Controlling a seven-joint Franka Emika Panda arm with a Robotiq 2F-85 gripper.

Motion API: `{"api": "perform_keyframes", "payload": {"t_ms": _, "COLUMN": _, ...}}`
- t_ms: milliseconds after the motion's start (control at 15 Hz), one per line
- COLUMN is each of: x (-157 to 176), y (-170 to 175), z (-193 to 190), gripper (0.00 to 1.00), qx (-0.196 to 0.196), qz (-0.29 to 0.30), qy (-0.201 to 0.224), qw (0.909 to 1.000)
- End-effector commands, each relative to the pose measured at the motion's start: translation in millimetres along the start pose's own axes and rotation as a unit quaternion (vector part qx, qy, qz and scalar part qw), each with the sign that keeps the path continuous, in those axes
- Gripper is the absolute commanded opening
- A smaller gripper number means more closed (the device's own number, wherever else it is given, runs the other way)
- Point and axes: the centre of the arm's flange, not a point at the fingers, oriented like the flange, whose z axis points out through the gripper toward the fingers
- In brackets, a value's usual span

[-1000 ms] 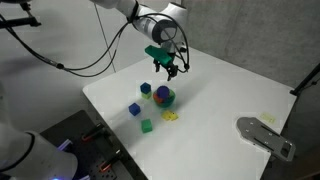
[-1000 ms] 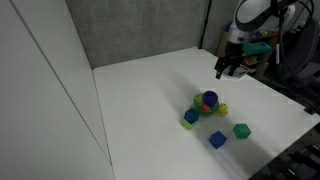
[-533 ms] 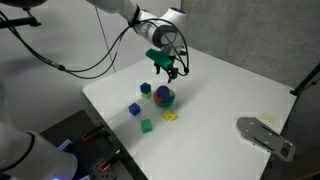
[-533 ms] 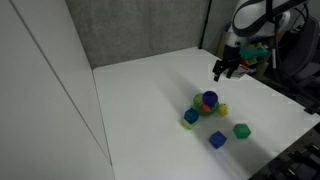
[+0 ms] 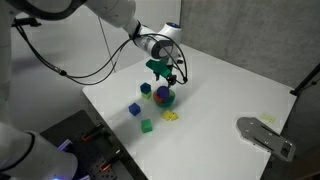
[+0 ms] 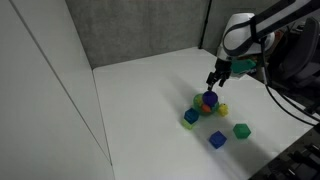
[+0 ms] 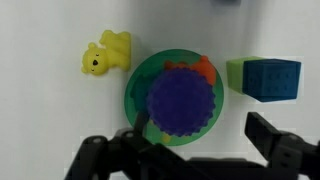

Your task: Remove the purple ball from the green bowl and put it on top of the blue block that is stacked on the light green block

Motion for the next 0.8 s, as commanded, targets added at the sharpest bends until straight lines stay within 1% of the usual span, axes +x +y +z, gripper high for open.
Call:
{"api": "perform_keyframes", "payload": {"t_ms": 0, "x": 8.4, "y": -2.9, "z": 23.1, "gripper": 1.00, "qx": -0.017, "qz": -0.026, "qy": 0.006, "qw": 0.9995}}
{"api": "perform_keyframes", "payload": {"t_ms": 333, "x": 8.8, "y": -4.2, "z": 50.9, "gripper": 1.00, "qx": -0.041, "qz": -0.048, "qy": 0.002, "qw": 0.9980}}
{"api": "perform_keyframes", "payload": {"t_ms": 733, "x": 8.4, "y": -9.4, "z": 68.1, "gripper": 1.00, "qx": -0.046, "qz": -0.067, "qy": 0.010, "qw": 0.9966}}
